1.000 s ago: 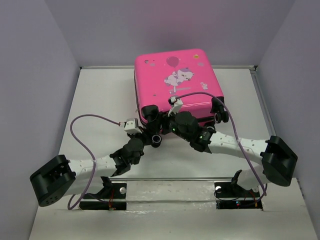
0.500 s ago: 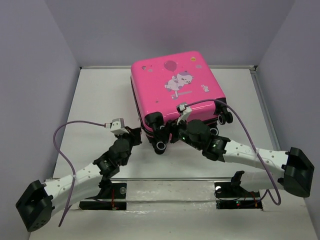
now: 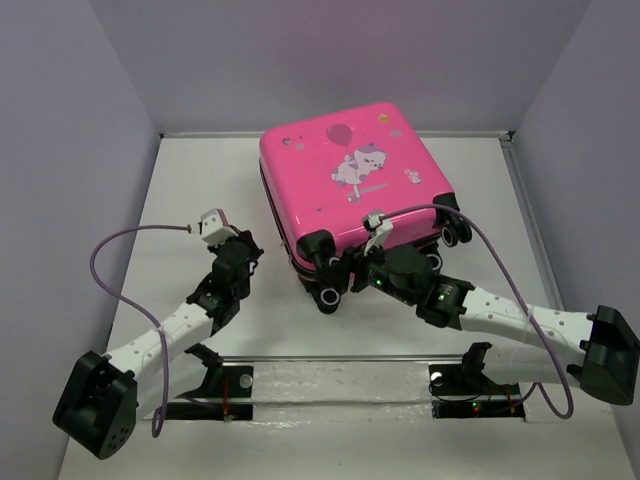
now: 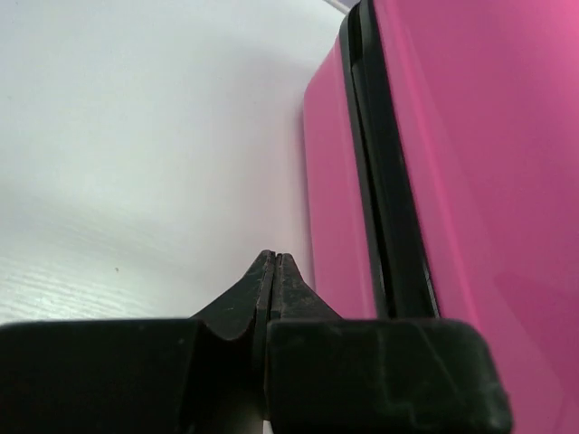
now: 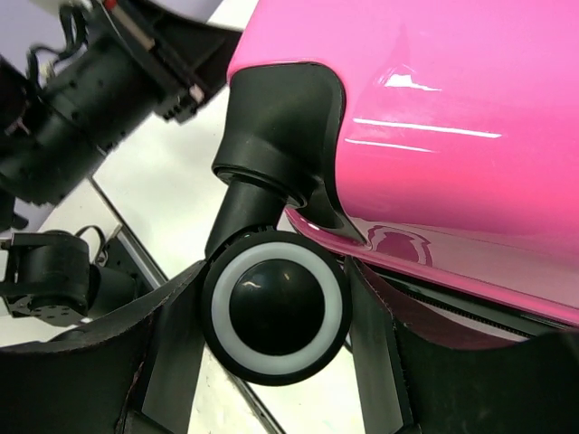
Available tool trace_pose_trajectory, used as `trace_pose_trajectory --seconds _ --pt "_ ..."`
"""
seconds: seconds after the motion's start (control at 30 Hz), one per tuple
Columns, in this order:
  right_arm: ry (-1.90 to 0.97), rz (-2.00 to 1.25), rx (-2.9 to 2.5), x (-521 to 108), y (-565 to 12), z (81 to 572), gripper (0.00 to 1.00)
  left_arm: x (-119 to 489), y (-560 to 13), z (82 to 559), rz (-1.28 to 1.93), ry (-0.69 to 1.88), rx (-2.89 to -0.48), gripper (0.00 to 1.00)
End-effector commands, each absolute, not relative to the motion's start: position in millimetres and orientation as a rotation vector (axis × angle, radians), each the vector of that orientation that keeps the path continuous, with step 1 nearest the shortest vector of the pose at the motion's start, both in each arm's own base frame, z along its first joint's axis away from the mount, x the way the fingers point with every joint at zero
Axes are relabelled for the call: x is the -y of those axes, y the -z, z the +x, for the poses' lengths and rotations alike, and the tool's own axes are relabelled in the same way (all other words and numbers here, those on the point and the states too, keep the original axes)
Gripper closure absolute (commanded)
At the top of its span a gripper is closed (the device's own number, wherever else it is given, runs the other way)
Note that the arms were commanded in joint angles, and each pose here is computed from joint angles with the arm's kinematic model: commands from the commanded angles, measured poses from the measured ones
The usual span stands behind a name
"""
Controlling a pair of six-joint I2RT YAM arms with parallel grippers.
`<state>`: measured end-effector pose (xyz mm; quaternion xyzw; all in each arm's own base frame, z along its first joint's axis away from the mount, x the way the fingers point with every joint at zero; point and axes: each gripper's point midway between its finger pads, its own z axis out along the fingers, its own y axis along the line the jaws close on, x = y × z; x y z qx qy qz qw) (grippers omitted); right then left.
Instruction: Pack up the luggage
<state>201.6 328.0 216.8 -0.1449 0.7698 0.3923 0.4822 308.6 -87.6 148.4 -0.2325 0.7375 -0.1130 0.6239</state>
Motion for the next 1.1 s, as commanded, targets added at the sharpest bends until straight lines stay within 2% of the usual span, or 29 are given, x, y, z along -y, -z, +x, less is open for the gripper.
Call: trace_pose_trajectory --seconds 0.0,0.07,0.13,0.17,0.2,0.27,0.3,0.33,0.37,0.4,0.43,0.53,0.67,0.8,0.93,1.07 --pt "-1.012 -0.361 -1.857 -337.9 -227.7 197.5 0.93 90.0 -214.9 327.1 -0.558 0.346 -1.544 0.94" --pt "-1.024 -0.392 -1.867 -346.6 -225.3 193.4 0.93 98.4 -230.3 320.6 -0.537 0.438 -1.521 0.94" --pt "-1.045 -0.445 -1.867 -365.2 -224.2 185.4 0.93 101.0 -257.4 306.5 -0.516 0.532 -1.47 0.85" --pt "-1.065 -0.476 -1.862 -374.3 -225.9 180.6 0.93 106.0 -265.9 300.7 -0.49 0.579 -1.464 0.78" --pt "-1.075 -0.52 -1.855 -390.4 -228.3 174.9 0.93 103.6 -283.9 290.2 -0.488 0.617 -1.438 0.62" --pt "-1.071 -0.552 -1.839 -404.5 -235.0 171.0 0.89 109.3 -303.5 278.0 -0.437 0.679 -1.426 0.46" --pt "-1.051 -0.566 -1.846 -407.3 -234.7 170.1 0.71 107.8 -327.8 267.8 -0.416 0.716 -1.383 0.31" --pt "-1.046 -0.552 -1.825 -410.9 -247.6 172.0 0.59 112.9 -327.7 261.6 -0.363 0.72 -1.422 0.12" --pt "-1.036 -0.544 -1.818 -408.7 -252.7 173.6 0.48 111.5 -336.1 256.0 -0.344 0.722 -1.419 0.01" --pt "-1.008 -0.545 -1.82 -403.2 -254.3 175.1 0.06 110.1 -345.0 249.9 -0.327 0.717 -1.439 0.01" --pt "-0.971 -0.517 -1.808 -390.2 -265.4 178.5 0.0 111.7 -350.5 244.5 -0.288 0.718 -1.446 0.01" --pt "-0.896 -0.499 -1.762 -361.9 -288.6 181.7 0.0 113.1 -361.9 230.5 -0.222 0.728 -1.465 0.01" --pt "-0.779 -0.386 -1.685 -289.0 -330.9 182.7 0.0 114.5 -375.6 213.5 -0.146 0.757 -1.443 0.01" --pt "-0.805 -0.217 -1.495 -192.5 -385.5 164.2 0.0 103.1 -405.4 198.6 -0.154 0.77 -1.358 0.01" --pt "-0.777 0.019 -1.388 -115.8 -394.8 161.6 0.0 103.6 -424.6 191.2 -0.127 0.801 -1.29 0.01" --pt "-0.771 0.09 -1.389 -101.4 -375.9 162.7 0.0 115.4 -420.6 197.3 -0.099 0.832 -1.295 0.01"
